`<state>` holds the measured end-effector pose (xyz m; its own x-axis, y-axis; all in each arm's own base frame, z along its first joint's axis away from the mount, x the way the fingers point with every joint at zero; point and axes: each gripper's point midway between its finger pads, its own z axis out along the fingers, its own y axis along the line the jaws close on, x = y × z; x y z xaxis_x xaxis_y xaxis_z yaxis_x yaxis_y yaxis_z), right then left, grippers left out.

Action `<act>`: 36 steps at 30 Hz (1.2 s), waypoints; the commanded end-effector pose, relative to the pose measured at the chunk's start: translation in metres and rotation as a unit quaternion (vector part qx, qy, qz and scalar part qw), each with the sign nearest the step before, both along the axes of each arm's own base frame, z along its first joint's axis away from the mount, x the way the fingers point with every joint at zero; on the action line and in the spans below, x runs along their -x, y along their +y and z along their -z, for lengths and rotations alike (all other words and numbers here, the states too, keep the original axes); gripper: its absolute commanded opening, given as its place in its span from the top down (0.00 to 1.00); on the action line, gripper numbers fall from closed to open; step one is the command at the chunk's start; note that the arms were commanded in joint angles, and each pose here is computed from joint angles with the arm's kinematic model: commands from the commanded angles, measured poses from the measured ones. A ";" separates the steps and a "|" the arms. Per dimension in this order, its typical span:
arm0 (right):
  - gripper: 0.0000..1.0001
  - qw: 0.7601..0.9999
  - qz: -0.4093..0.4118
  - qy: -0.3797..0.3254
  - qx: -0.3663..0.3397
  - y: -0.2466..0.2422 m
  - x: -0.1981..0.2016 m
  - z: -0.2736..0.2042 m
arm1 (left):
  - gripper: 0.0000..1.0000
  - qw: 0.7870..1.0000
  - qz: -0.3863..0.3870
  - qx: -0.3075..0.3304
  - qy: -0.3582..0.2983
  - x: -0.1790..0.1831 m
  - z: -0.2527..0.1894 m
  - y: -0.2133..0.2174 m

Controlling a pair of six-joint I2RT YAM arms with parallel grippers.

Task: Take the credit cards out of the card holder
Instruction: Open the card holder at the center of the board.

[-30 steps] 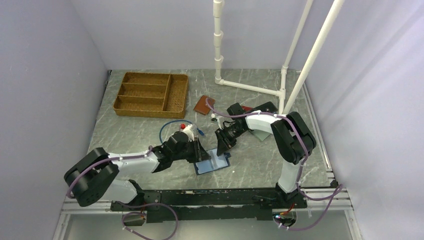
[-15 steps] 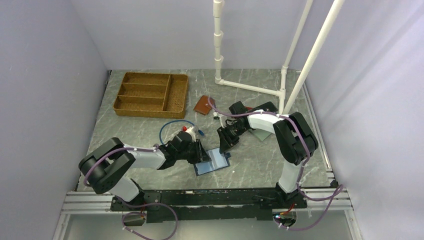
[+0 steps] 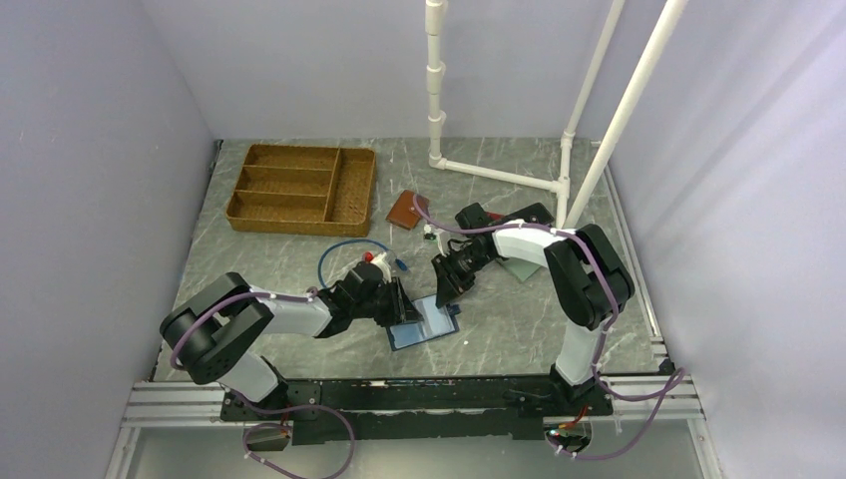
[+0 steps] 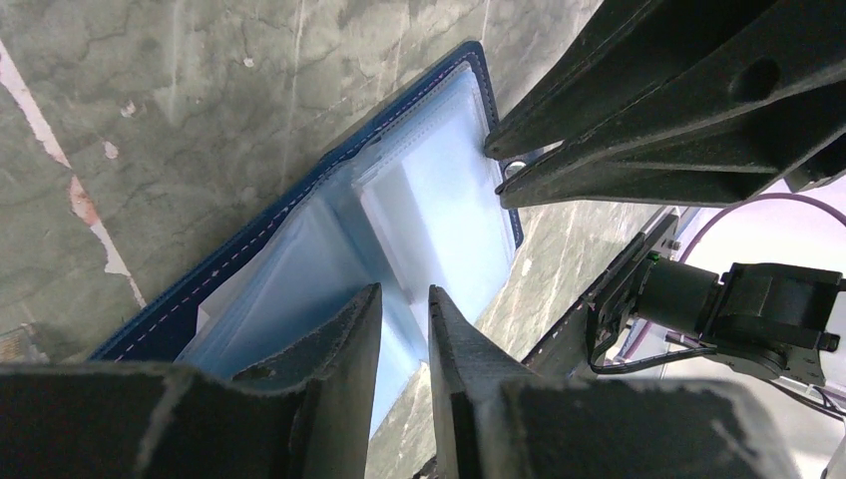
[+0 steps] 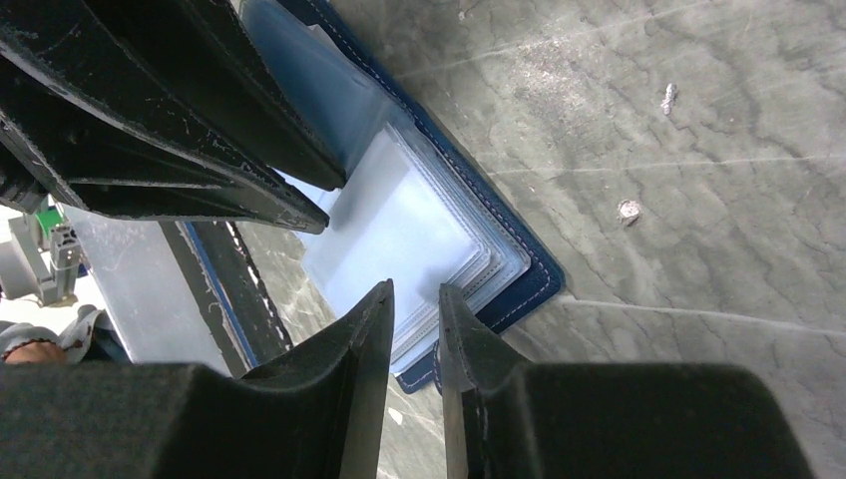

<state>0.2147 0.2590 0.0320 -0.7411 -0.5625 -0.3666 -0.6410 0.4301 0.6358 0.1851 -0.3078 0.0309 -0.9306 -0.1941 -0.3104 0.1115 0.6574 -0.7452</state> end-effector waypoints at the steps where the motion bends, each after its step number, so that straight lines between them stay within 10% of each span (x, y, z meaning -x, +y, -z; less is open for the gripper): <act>1: 0.74 1.000 -0.012 -0.017 -0.022 0.006 -0.003 -0.013 | 0.71 1.000 0.000 0.018 -0.011 -0.006 -0.010 -0.008; 36: 0.83 0.993 0.015 0.100 -0.055 0.021 0.021 0.001 | 0.66 0.999 0.009 0.028 0.014 -0.004 -0.004 -0.013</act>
